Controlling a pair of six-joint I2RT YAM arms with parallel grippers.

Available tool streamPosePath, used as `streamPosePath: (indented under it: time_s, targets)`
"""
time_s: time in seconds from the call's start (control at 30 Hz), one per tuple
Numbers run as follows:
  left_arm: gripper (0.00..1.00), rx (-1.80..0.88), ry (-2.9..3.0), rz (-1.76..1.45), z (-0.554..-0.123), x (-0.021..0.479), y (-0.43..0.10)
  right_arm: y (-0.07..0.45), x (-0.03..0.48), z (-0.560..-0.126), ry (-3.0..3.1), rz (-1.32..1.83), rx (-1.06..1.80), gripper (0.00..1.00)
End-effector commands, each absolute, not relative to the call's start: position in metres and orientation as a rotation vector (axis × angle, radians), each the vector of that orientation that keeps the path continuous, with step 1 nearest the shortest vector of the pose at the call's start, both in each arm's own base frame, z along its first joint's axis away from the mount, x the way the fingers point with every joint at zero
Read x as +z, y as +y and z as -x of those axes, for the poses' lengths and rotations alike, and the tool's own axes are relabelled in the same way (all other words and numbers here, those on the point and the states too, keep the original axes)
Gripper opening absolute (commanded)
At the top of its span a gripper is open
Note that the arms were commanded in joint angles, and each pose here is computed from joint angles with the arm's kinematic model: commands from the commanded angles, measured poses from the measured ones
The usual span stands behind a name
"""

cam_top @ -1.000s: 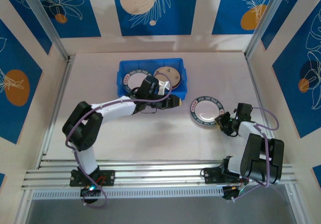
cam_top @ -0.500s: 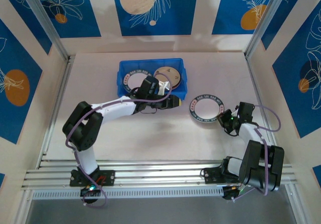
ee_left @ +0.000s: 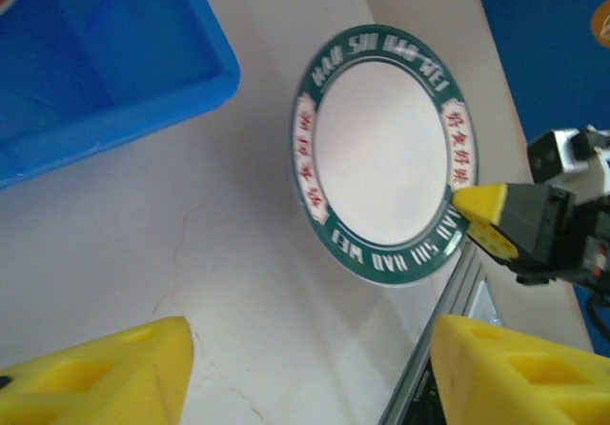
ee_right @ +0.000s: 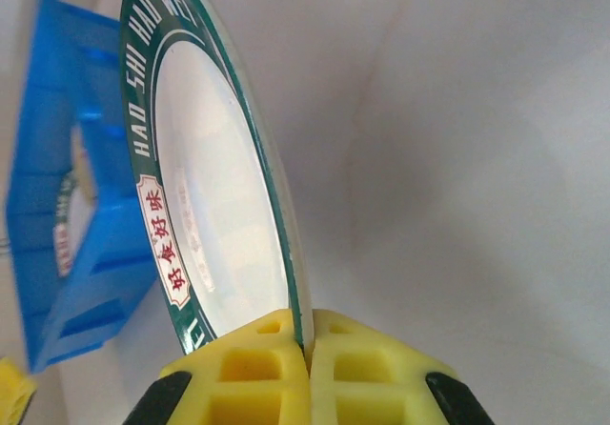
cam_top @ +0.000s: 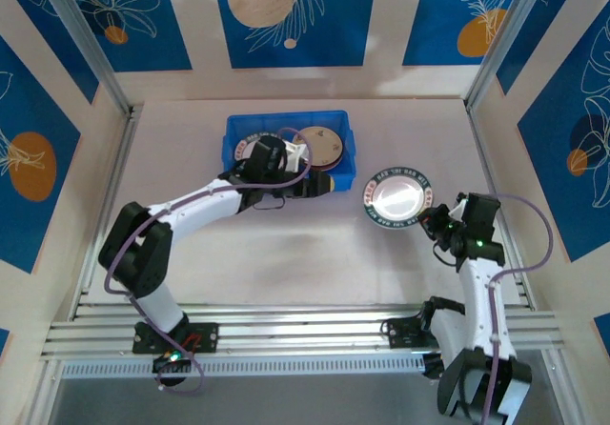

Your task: Place the plates into the plastic bin on the countertop

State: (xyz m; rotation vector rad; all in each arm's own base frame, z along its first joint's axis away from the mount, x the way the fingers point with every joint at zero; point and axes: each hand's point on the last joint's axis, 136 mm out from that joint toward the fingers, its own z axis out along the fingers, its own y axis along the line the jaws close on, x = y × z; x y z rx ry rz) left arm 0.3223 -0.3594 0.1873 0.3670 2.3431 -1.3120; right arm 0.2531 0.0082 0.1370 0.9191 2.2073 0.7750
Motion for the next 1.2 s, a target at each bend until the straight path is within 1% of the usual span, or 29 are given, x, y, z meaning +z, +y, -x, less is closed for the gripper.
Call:
streamPosePath:
  time_s: [0.0,0.17,0.53,0.6,0.7,0.73,0.77,0.8,0.97,1.17]
  targets:
    - [0.70,-1.343,2.305,-0.384,-0.321,0.200,-0.354,0.037,0.174,-0.246,2.195,-0.774,0.953,0.00]
    - [0.68,-1.452,2.255,-0.291,-0.329,0.205,-0.347,0.069,0.195,-0.252,2.217,-0.622,1.138,0.00]
    - [0.66,-1.455,2.231,-0.262,-0.328,0.211,-0.338,0.126,0.209,-0.265,2.299,-0.361,1.224,0.00]
    - [0.63,-1.454,2.229,-0.257,-0.327,0.210,-0.337,0.132,0.209,-0.268,2.318,-0.335,1.225,0.00]
    - [0.51,-1.462,2.225,-0.249,-0.325,0.210,-0.335,0.141,0.209,-0.271,2.331,-0.301,1.234,0.00]
    - [0.41,-1.468,2.225,-0.247,-0.325,0.210,-0.334,0.143,0.209,-0.273,2.329,-0.297,1.238,0.00]
    - [0.33,-1.475,2.221,-0.244,-0.324,0.210,-0.334,0.144,0.209,-0.275,2.328,-0.296,1.246,0.00]
    - [0.30,-1.482,2.219,-0.242,-0.324,0.211,-0.333,0.146,0.209,-0.277,2.323,-0.291,1.255,0.00]
    - [0.00,-1.544,2.188,-0.213,-0.322,0.216,-0.330,0.154,0.213,-0.285,2.302,-0.264,1.274,0.00]
    - [0.00,-1.595,2.152,-0.165,-0.322,0.220,-0.322,0.161,0.221,-0.293,2.267,-0.234,1.285,0.00]
